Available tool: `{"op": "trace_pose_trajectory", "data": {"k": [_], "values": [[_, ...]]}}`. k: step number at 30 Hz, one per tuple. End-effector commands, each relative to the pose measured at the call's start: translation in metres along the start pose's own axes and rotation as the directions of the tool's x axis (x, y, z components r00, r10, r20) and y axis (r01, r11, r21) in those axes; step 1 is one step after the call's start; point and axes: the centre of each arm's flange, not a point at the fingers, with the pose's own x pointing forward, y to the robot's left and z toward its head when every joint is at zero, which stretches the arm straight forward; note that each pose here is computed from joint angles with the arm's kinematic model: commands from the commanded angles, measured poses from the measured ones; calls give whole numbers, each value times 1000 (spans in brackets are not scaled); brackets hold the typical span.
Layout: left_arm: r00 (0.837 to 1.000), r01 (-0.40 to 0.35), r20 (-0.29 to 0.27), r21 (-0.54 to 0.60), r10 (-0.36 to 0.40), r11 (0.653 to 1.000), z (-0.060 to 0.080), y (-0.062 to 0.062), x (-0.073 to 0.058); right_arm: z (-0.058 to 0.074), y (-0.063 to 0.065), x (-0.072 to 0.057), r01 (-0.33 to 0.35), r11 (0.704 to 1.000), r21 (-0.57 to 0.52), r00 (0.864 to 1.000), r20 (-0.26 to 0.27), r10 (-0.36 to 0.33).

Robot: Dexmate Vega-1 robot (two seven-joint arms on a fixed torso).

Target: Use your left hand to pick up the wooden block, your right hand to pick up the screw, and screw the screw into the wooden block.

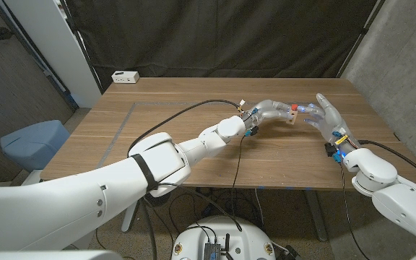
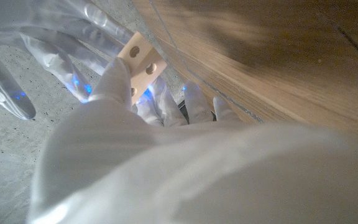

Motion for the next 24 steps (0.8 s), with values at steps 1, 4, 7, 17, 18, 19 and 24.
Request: {"op": "trace_pose_trajectory", "data": {"k": [1,4,7,17,18,19,24], "values": [[1000,0,12,6,0,1000,2,-1,0,-1,-3,-2,34,999,0,999,8,-34],[1000,0,17,8,0,1000,2,-2,-1,-1,-3,-1,33,999,5,999,7,-33],[1000,1,26,10,-1,1000,3,-2,-1,-2,-3,0,29,1000,7,1000,7,-29],[998,1,58,18,-3,1000,6,-5,-4,-2,-2,0,27,1000,4,1000,12,-27],[998,1,61,19,-2,1000,6,-5,-4,-2,-2,0,26,1000,3,1000,13,-26],[998,1,65,19,-2,1000,6,-5,-5,-2,-2,0,24,1000,5,1000,15,-24],[997,0,82,22,-2,1000,8,-7,-7,-1,-2,1,12,1000,5,1000,20,-12]]}}
